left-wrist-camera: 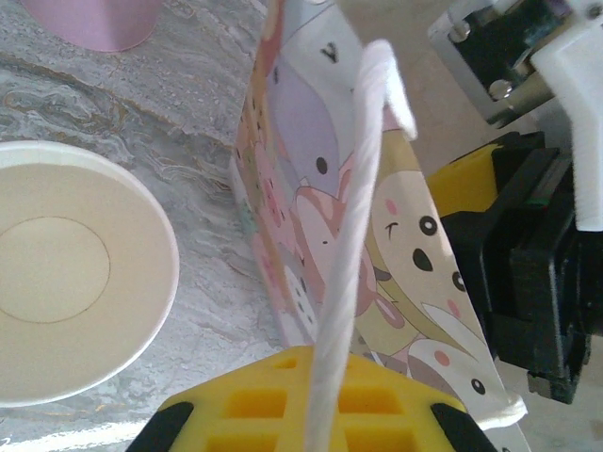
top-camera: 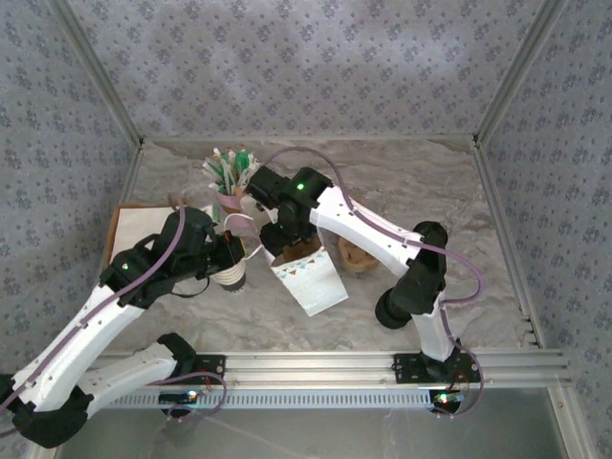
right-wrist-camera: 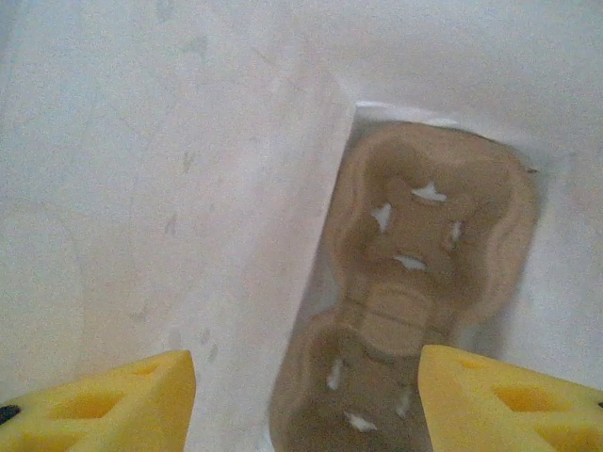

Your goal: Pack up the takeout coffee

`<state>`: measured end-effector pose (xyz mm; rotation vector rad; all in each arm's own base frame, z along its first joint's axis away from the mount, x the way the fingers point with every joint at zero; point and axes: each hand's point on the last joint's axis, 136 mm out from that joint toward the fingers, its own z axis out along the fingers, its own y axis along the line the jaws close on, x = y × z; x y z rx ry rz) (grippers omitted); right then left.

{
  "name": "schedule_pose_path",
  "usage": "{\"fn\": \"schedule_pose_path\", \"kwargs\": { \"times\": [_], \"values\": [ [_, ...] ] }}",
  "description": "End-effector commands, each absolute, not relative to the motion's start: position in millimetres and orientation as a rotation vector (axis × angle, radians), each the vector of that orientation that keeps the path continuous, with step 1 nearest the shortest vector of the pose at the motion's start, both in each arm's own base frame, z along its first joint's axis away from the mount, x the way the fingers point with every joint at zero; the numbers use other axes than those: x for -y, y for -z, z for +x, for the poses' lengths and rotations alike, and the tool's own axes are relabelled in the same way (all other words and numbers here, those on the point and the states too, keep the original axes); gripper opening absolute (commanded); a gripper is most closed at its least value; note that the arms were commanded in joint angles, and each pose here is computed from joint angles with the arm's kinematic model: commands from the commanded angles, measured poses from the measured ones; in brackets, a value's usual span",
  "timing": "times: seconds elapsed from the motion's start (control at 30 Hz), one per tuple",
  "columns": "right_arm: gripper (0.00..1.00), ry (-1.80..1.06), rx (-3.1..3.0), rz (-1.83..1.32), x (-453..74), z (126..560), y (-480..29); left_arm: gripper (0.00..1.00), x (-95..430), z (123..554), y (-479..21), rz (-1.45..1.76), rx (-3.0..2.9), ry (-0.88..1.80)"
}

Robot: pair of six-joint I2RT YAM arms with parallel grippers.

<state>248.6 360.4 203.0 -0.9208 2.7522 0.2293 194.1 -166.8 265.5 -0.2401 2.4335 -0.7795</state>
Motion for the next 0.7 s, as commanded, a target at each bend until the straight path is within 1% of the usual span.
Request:
{"fn": "schedule_pose_path", "kwargs": {
  "times": [0.0, 0.13, 0.27, 0.4, 0.57, 0.67],
  "values": [
    [0.66, -0.284, -2.757, -0.907, -358.8, 245.7, -207.0, 0.02, 172.1, 199.7, -278.2, -0.242, -2.394, 0.828],
    [0.66, -0.287, -2.779, -0.902, -360.2, 245.6, -193.9, 0.02, 177.5, 202.2, -284.8, -0.222, -2.372, 0.859],
    [0.66, -0.289, -2.775, -0.895, -359.5, 246.2, -195.4, 0.02, 178.5, 203.0, -284.6, -0.215, -2.379, 0.853],
    [0.67, -0.295, -2.74, -0.879, -356.2, 249.4, -212.3, 0.02, 176.7, 202.7, -280.9, -0.222, -2.383, 0.841],
    [0.72, -0.337, -2.681, -0.854, -354.8, 250.3, -239.2, 0.02, 175.4, 203.6, -279.4, -0.228, -2.379, 0.834],
    [0.75, -0.412, -2.637, -0.836, -357.0, 250.6, -252.7, 0.02, 177.0, 205.1, -282.1, -0.222, -2.368, 0.843]
  ]
}}
